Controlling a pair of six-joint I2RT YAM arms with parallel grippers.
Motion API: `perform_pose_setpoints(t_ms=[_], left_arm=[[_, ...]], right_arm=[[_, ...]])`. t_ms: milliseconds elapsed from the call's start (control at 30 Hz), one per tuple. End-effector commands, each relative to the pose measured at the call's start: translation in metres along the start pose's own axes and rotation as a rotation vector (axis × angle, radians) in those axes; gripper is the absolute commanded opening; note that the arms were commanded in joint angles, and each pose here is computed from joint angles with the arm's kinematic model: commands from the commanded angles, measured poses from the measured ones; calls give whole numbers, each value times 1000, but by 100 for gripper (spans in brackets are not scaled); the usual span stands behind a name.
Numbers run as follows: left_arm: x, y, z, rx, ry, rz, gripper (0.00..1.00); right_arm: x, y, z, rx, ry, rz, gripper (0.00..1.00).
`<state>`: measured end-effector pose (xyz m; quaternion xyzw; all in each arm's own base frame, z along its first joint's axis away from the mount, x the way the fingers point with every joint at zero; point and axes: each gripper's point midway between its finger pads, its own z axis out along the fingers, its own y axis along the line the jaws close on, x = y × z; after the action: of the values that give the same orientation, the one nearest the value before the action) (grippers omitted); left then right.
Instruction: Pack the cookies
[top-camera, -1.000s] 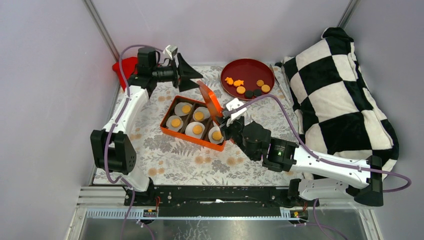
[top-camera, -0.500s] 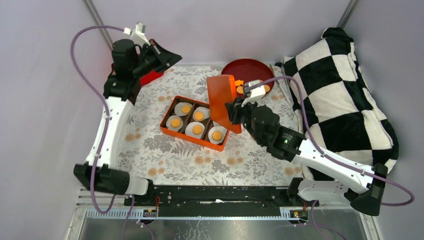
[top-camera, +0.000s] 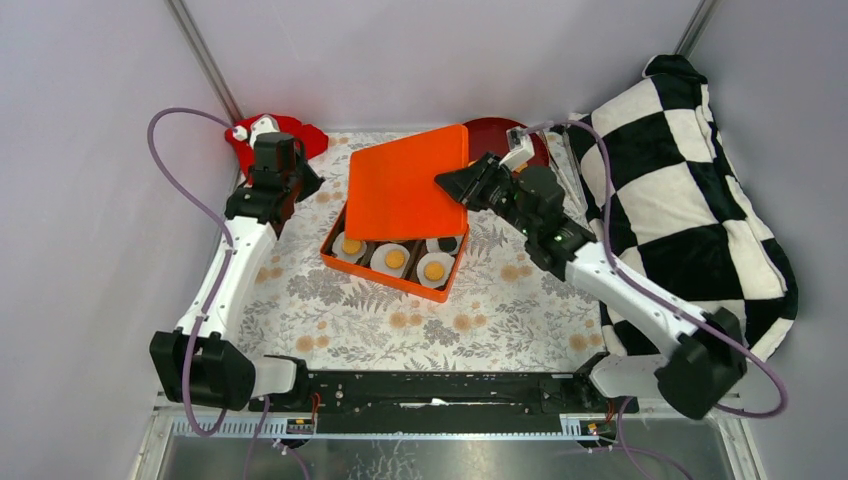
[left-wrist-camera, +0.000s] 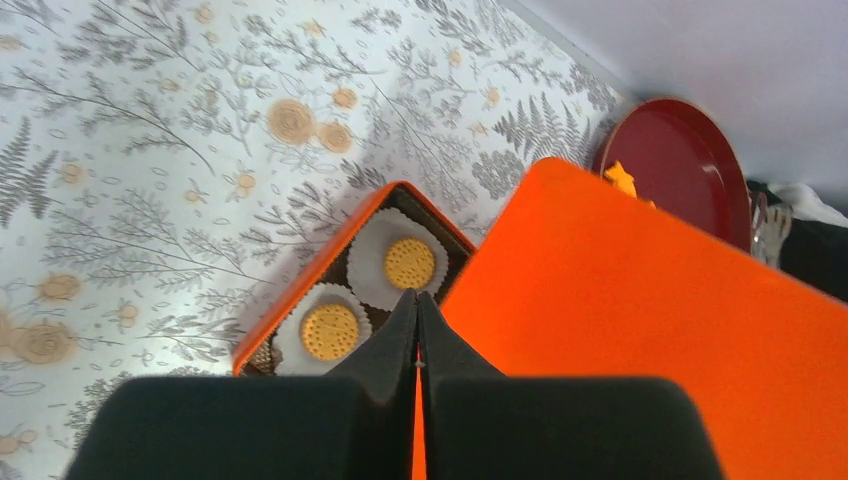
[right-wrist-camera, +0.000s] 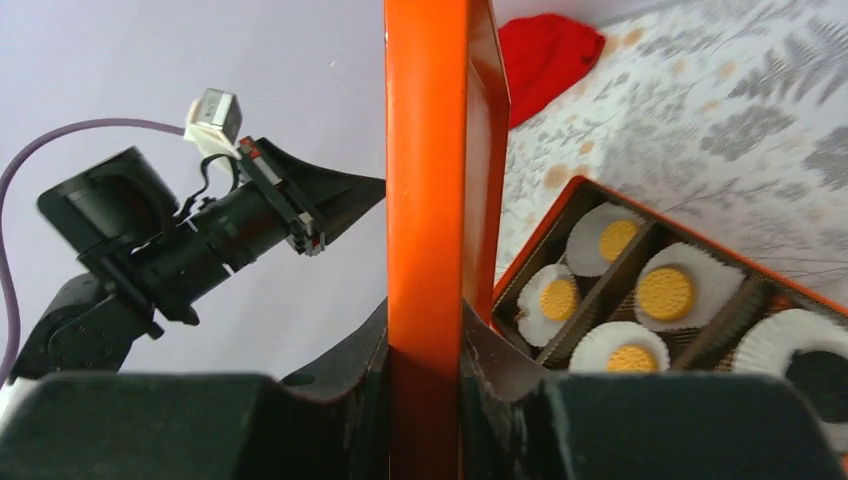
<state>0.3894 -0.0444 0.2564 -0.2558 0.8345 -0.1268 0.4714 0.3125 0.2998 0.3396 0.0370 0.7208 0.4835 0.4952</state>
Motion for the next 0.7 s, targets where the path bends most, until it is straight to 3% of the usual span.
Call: perform_pose_setpoints(t_ms=[0, 367, 533, 667], left_arm=[[-27, 22, -13, -110, -137, 35, 0], [-4, 53, 18, -276, -67, 17, 0], [7, 57, 54, -301, -53, -4, 0], [6, 49, 87, -283, -45, 24, 0]], right_arm=[[5, 20, 19, -254, 41, 253, 0], [42, -39, 76, -315, 61, 437, 0], [16, -39, 59, -364, 1, 424, 0], [-19, -41, 28, -262, -52, 273, 0]])
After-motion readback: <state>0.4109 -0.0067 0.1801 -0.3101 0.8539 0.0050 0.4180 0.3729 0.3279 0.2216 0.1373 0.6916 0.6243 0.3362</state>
